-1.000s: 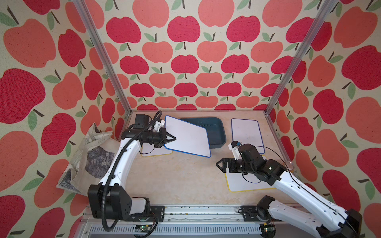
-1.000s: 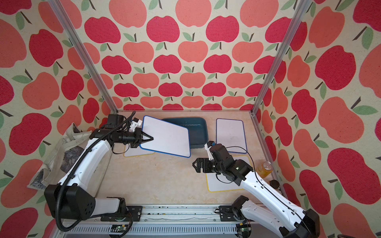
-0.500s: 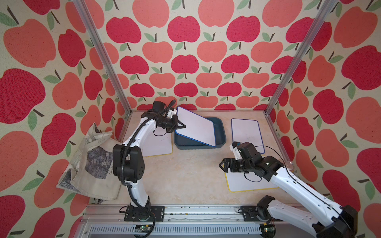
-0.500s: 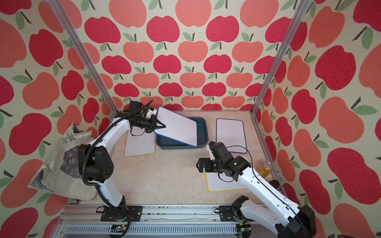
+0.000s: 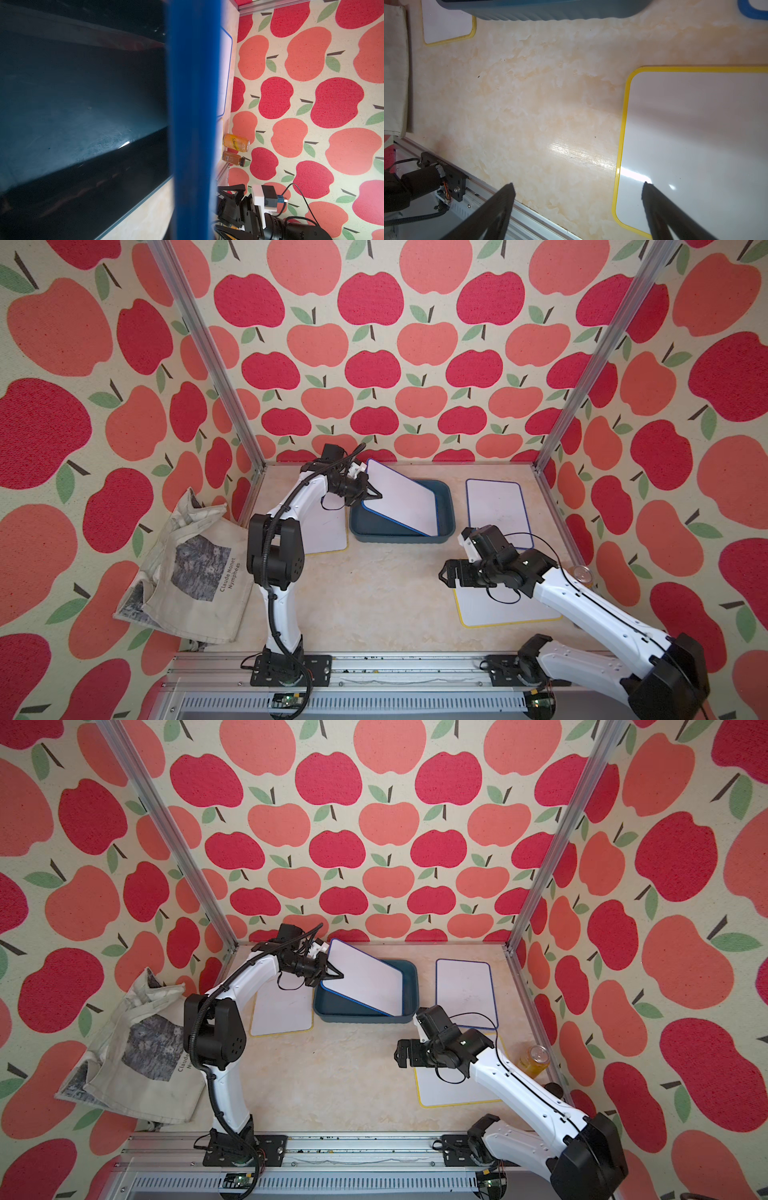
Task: Put the whiteboard into the storage box
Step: Place the whiteboard in the storage box.
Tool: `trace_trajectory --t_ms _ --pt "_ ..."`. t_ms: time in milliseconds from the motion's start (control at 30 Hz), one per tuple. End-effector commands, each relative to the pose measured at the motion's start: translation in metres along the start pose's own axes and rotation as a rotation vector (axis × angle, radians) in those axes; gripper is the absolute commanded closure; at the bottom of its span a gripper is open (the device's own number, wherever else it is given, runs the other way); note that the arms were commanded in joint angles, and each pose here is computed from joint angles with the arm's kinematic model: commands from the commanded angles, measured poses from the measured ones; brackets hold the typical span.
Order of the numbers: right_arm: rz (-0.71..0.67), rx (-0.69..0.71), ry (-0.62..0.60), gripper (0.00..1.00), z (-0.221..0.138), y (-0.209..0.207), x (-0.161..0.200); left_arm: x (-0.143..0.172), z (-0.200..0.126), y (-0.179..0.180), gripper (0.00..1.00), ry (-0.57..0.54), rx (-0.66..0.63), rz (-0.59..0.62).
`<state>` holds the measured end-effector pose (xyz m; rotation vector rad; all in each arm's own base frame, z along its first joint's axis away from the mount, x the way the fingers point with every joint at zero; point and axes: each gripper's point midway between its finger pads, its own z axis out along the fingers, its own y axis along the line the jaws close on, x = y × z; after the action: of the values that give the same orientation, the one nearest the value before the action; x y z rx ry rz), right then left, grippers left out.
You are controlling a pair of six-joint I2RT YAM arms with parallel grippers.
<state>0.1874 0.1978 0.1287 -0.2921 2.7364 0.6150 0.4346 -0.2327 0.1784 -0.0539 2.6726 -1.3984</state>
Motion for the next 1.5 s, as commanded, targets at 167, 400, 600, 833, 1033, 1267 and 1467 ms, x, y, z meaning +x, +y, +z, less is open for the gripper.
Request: trace_trajectory --t_ms 167,400,600,833,1033,1267,1467 --pt "0.007 -0.034 0.006 0.01 0.004 0.006 -0.002 0.005 0.006 0.009 0.72 0.031 -0.035 0.018" --pt "0.028 -0.004 0.033 0.01 0.01 -0.003 0.007 0.006 0.014 0.045 0.6 0.063 -0.248 -0.037" --pt "0.041 0.002 0.059 0.01 0.016 -0.008 0.016 0.015 0.029 0.086 0.57 0.109 -0.416 -0.09" --pt "0.052 0.03 0.085 0.01 0.022 -0.016 0.025 0.007 0.036 0.108 0.51 0.05 -0.527 -0.163" --pt "0.067 0.061 0.116 0.01 0.029 -0.025 0.037 0.003 0.027 0.104 0.45 0.041 -0.65 -0.108" --pt "0.092 0.075 0.14 0.01 0.043 -0.034 0.052 0.001 0.007 0.08 0.44 0.016 -0.725 -0.012" --pt "0.092 0.09 0.158 0.01 0.055 -0.039 0.06 0.007 -0.022 0.023 0.43 -0.085 -0.648 0.111"
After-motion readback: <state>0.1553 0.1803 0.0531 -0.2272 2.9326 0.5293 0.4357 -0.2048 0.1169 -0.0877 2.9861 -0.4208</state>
